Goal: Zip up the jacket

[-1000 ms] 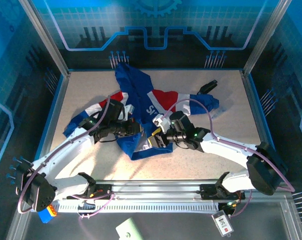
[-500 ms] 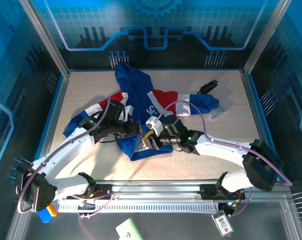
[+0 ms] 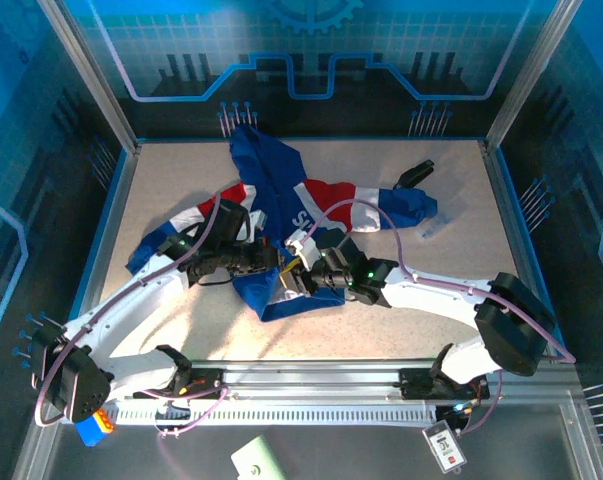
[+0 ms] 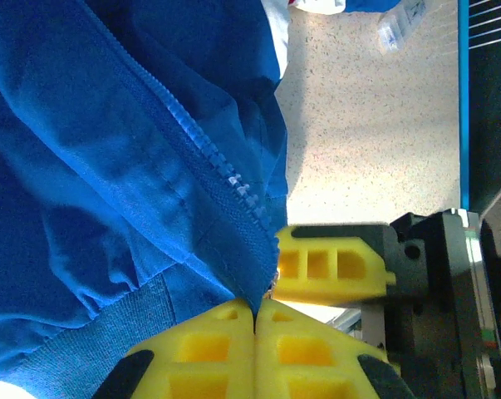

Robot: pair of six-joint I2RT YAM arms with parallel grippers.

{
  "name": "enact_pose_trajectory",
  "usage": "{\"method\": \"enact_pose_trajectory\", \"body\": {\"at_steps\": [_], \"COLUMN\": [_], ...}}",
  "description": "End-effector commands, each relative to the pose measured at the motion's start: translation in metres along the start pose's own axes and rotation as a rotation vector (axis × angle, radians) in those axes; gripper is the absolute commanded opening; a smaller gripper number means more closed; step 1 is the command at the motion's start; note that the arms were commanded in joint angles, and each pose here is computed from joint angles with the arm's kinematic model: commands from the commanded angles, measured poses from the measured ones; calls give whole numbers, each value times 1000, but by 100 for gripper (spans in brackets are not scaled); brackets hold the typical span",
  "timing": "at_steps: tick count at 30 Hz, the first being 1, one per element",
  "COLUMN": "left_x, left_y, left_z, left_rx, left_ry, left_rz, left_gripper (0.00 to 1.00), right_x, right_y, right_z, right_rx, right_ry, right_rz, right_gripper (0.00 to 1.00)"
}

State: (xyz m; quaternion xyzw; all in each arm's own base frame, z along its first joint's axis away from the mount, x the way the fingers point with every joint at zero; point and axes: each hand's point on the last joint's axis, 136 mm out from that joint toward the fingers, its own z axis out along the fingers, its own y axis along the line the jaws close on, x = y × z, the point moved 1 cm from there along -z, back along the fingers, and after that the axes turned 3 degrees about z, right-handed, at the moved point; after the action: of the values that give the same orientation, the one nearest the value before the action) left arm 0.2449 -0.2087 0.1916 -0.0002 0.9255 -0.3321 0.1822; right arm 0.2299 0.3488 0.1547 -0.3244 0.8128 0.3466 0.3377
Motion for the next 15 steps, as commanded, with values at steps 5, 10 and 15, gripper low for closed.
{"method": "enact_pose_trajectory", "body": {"at_steps": [5,10,15], "left_x": [-1,1,4], "left_y": [-3,0,4], "left_z": [-6,-4,-5], "left_rx": [0,-11,-27], "left_ry": [-23,-15,-10], "left_rz": [35,50,85], "left_gripper": [0,0,0], "right_x": [-14,-12,-14], "right_y": [15,18,20], "right_z": [-10,-11,-14], "right_rx": [-48,-64,-76], "right_ry": [-44,-29,-16], "right_rz": [-31,-18,0], "right_gripper": [5,0,0]}}
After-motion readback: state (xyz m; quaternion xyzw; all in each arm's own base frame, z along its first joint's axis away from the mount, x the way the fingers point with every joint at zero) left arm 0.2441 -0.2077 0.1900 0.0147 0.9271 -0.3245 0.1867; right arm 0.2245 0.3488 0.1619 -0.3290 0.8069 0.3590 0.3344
